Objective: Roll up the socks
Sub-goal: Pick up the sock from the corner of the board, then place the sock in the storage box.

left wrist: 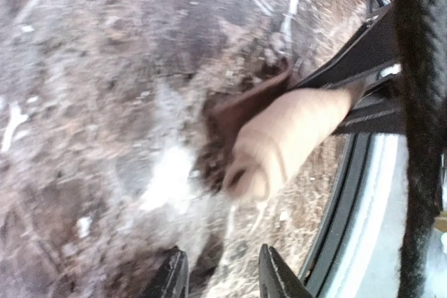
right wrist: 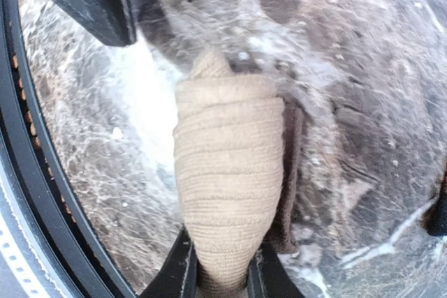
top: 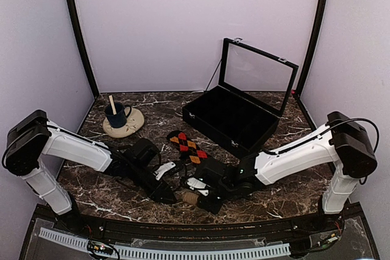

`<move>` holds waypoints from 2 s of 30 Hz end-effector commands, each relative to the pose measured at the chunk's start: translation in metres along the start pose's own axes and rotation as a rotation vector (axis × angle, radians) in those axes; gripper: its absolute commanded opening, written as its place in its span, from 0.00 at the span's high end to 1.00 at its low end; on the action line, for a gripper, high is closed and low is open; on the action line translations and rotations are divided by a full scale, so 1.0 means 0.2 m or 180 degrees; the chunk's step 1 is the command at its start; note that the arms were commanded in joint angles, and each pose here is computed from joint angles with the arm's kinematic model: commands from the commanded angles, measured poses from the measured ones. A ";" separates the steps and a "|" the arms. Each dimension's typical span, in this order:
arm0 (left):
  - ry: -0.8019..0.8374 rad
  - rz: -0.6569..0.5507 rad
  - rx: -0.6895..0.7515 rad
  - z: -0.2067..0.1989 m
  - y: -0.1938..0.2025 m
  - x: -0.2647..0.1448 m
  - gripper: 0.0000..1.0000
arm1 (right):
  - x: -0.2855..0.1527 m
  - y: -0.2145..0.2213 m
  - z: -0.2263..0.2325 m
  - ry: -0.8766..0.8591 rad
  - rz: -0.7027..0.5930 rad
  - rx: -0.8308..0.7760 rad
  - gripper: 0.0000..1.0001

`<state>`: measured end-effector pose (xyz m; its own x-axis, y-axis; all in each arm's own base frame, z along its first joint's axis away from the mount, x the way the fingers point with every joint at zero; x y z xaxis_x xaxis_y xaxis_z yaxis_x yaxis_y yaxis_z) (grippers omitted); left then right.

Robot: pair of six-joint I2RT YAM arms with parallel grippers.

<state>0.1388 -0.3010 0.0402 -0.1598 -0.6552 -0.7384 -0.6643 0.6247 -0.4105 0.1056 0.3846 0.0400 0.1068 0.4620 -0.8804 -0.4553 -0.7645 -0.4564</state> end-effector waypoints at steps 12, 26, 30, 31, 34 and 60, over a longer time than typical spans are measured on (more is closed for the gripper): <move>-0.0712 -0.0249 -0.0121 0.13 -0.03 -0.14 0.63 | -0.24 -0.10 -0.21 0.0297 -0.0140 0.0734 1.00; -0.0794 -0.0401 -0.0136 0.14 -0.06 -0.17 0.63 | -0.72 -0.62 -0.83 0.1111 -0.0984 0.1295 1.00; -0.0856 -0.0451 -0.0126 0.14 -0.08 -0.19 0.63 | -0.78 -0.69 -1.02 0.1333 -0.1033 0.1393 1.00; -0.0880 -0.0468 -0.0129 0.15 -0.09 -0.20 0.63 | -0.79 -0.70 -1.08 0.1391 -0.1053 0.1435 1.00; -0.0951 -0.0507 -0.0130 0.16 -0.11 -0.22 0.63 | -0.80 -0.70 -1.21 0.1510 -0.1035 0.1527 1.00; -0.0991 -0.0510 -0.0232 0.17 -0.09 -0.23 0.63 | -0.53 -0.36 -1.70 0.1632 -0.0304 0.1987 1.00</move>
<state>0.1830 -0.2704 0.0602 0.1700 -0.5755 -0.7999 -0.7027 0.4983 -0.5079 0.4267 0.2403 0.1265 0.5122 0.1365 -0.8480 -0.8056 -0.2660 -0.5294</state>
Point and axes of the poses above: each gripper's point midway between its finger pads, its own x axis out along the fingers, its own z axis along the line the jaws close on, y = z × x, the point moved 2 cm from there along -x, back along the fingers, and after that the axes turned 2 degrees about x, right-handed, at the moved point
